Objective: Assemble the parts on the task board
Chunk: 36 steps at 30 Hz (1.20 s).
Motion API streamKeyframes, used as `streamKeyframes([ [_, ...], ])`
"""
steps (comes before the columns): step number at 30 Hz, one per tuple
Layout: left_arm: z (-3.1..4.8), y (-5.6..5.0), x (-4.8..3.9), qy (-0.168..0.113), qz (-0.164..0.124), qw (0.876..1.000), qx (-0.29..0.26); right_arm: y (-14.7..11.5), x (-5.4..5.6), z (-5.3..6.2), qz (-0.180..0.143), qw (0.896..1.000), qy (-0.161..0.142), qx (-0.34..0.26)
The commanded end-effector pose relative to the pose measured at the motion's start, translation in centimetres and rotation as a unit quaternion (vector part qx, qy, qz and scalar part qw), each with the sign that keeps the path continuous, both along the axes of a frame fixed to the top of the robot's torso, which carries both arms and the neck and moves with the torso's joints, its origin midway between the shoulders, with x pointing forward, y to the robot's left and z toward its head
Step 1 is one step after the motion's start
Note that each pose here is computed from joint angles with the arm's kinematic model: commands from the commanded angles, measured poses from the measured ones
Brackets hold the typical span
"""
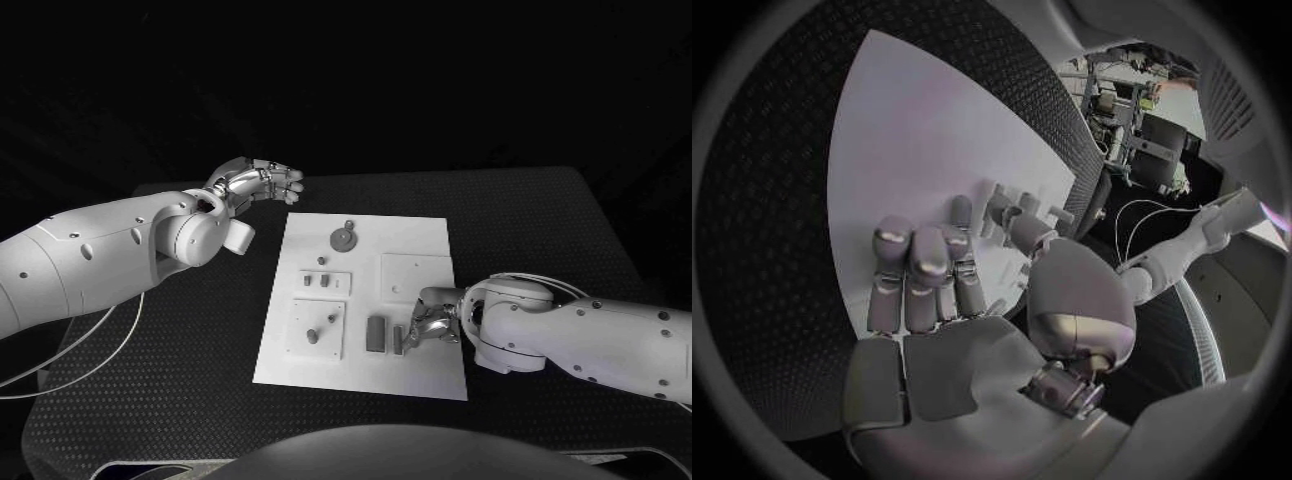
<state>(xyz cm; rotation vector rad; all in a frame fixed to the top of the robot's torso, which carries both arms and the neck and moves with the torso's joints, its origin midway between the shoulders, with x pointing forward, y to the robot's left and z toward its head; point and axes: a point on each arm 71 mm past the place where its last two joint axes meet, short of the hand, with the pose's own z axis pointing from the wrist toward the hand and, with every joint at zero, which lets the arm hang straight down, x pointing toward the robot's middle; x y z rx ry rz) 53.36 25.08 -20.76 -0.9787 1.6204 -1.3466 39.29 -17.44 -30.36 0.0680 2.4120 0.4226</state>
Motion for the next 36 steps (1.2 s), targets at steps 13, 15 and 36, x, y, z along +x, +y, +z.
streamKeyframes([
  [13, 0.10, -0.5, 0.23, -0.006, -0.010, 1.000, -0.004, -1.4, 0.9, -0.5, -0.043, 0.996, 0.016, 0.071],
  [15, 0.11, -0.4, 0.33, -0.009, -0.009, 1.000, -0.005, -1.8, 1.5, -0.3, -0.060, 0.994, 0.008, 0.096],
  [36, -0.06, 0.9, 2.61, -0.023, 0.030, 0.999, -0.022, -4.8, 14.7, 6.7, -0.169, 0.898, -0.133, 0.384],
])
